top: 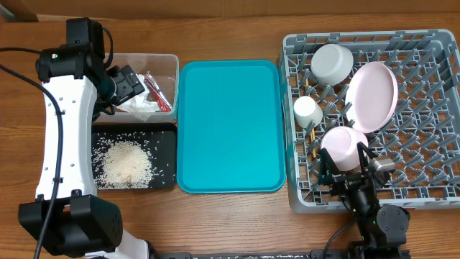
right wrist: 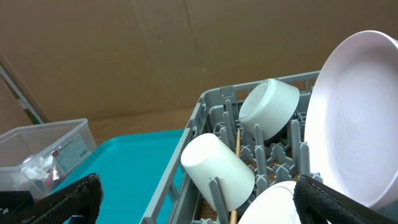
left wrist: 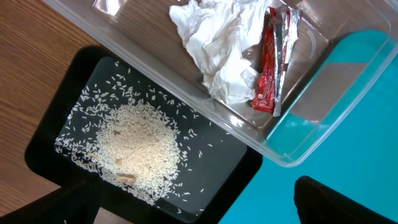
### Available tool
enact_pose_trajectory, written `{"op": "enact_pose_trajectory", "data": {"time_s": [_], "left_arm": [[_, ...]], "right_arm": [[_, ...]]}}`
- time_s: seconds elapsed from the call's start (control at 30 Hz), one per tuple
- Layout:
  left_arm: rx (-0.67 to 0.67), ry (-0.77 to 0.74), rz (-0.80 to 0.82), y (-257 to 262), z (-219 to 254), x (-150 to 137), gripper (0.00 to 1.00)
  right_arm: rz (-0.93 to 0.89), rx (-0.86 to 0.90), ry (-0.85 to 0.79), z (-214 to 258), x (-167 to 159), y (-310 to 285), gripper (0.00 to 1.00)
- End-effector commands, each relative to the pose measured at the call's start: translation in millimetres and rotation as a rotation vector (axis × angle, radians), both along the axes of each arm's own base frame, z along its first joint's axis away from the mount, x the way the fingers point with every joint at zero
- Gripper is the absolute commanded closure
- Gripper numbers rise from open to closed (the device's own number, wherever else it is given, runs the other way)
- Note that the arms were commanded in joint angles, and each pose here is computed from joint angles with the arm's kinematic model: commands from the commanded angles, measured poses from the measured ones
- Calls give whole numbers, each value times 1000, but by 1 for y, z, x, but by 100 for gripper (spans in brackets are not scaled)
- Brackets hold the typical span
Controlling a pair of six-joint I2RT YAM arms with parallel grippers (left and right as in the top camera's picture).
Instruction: Sort waste into correct bins and load items into the dishwasher
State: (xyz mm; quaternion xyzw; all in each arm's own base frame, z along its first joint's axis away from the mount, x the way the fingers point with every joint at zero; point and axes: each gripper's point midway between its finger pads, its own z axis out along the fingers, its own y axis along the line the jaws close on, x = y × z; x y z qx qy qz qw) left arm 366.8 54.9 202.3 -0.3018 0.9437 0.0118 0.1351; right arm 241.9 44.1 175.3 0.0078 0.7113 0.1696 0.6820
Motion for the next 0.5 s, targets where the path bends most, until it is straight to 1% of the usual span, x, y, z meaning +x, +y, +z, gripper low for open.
{"op": "enact_pose_trajectory", "data": {"time_s": [0.0, 0.27, 0.37, 0.47], "left_arm": [[6, -25, 3, 2, 8, 3, 0], [9, -24, -2, 1, 8, 4, 0], [11, -45, -7, -2, 15, 2, 0], [16, -98, -14, -5, 34, -4, 0]], "right_arm": [[1, 0, -5, -2, 0, 0, 0], [1, 0, -6, -1, 0, 0, 0], [1, 0, -6, -1, 0, 0, 0], [1, 0, -6, -1, 0, 0, 0]]}}
